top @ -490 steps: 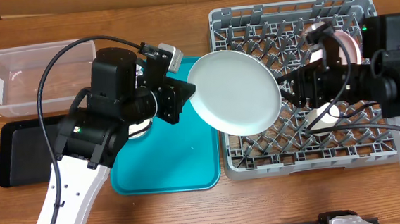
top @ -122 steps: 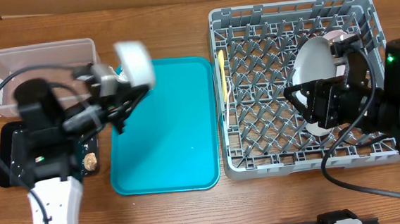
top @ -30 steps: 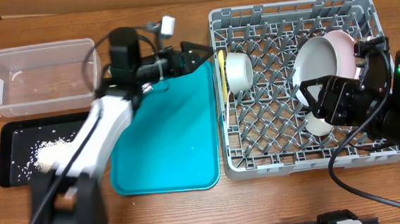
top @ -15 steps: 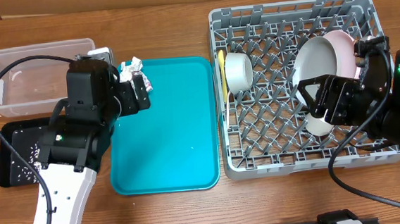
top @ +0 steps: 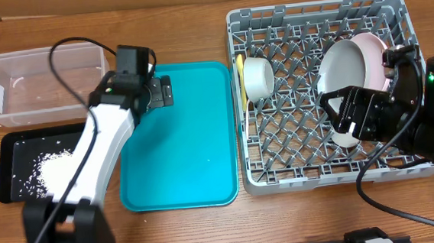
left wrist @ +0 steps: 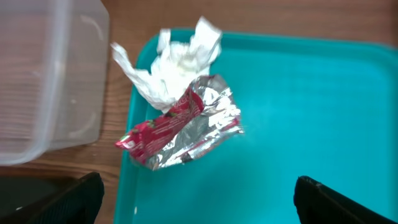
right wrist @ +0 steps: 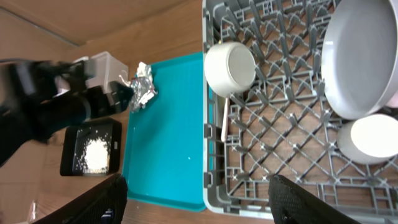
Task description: Sort waste into correct bins and load items into the dishwasher rack
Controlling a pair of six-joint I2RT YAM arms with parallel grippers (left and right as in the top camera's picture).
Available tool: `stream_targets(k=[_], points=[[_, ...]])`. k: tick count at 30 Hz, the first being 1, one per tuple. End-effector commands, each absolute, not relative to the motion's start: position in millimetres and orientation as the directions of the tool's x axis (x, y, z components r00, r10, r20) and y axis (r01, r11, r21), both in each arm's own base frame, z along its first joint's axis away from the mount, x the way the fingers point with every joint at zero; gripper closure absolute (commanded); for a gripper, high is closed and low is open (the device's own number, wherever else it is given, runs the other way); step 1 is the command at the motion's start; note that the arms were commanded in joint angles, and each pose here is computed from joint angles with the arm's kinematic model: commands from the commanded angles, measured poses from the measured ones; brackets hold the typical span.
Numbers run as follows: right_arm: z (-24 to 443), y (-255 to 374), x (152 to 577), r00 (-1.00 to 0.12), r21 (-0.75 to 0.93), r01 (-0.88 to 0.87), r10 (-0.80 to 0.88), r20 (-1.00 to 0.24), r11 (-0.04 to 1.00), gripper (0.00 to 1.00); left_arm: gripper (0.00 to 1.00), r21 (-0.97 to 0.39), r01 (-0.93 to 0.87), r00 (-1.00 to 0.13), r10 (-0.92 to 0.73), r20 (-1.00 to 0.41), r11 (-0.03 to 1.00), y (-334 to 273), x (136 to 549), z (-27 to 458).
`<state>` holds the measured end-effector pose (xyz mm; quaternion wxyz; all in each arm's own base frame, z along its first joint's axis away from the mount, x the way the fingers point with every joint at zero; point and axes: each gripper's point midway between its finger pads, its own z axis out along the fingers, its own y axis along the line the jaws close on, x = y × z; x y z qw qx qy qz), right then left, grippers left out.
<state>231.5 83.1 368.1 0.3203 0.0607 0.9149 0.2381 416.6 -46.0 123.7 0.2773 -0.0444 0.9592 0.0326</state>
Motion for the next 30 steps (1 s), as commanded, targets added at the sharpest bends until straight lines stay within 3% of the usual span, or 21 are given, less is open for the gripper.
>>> stream_targets(k=[1,7,9,12,14,20,26,30], points=[[368.0,82.0,230.2,-0.788,0.469,-0.039,0.261,-0.557,0.882,0.24,0.0,0.124,-0.122,-0.86,-0.042,-0.509,0.985,-33.6,428.1,95.8],[367.5,81.9,230.4,-0.789,0.468,-0.04,0.259,-0.557,0.883,0.24,0.07,0.163,-0.131,-0.885,-0.041,-0.464,0.978,-28.8,435.2,57.6],[367.6,81.9,230.4,-0.789,0.468,-0.04,0.259,-0.557,0.883,0.24,0.27,0.156,-0.121,-0.893,-0.039,-0.448,0.98,-31.0,434.0,50.8],[367.6,81.9,230.3,-0.789,0.468,-0.04,0.259,-0.557,0.883,0.24,0.8,0.106,-0.071,-0.909,-0.02,-0.417,0.992,-42.4,428.3,51.3],[367.4,81.9,230.2,-0.79,0.468,-0.039,0.259,-0.556,0.883,0.24,0.93,0.039,-0.043,-0.914,-0.023,-0.406,0.998,-54.3,423.8,62.3],[367.0,81.8,229.8,-0.791,0.468,-0.038,0.259,-0.554,0.883,0.24,0.96,-0.033,-0.033,-0.89,-0.045,-0.453,0.999,-61.5,409.5,141.4],[366.8,81.8,229.6,-0.792,0.467,-0.038,0.259,-0.554,0.883,0.23,0.96,0.123,-0.177,-0.762,-0.057,-0.646,0.976,-0.5,411.4,233.6],[364.4,77.8,229.3,-0.791,0.451,-0.02,0.262,-0.553,0.892,0.24,0.96,0.156,-0.282,-0.729,-0.105,-0.677,0.947,50.0,416.9,240.9]])
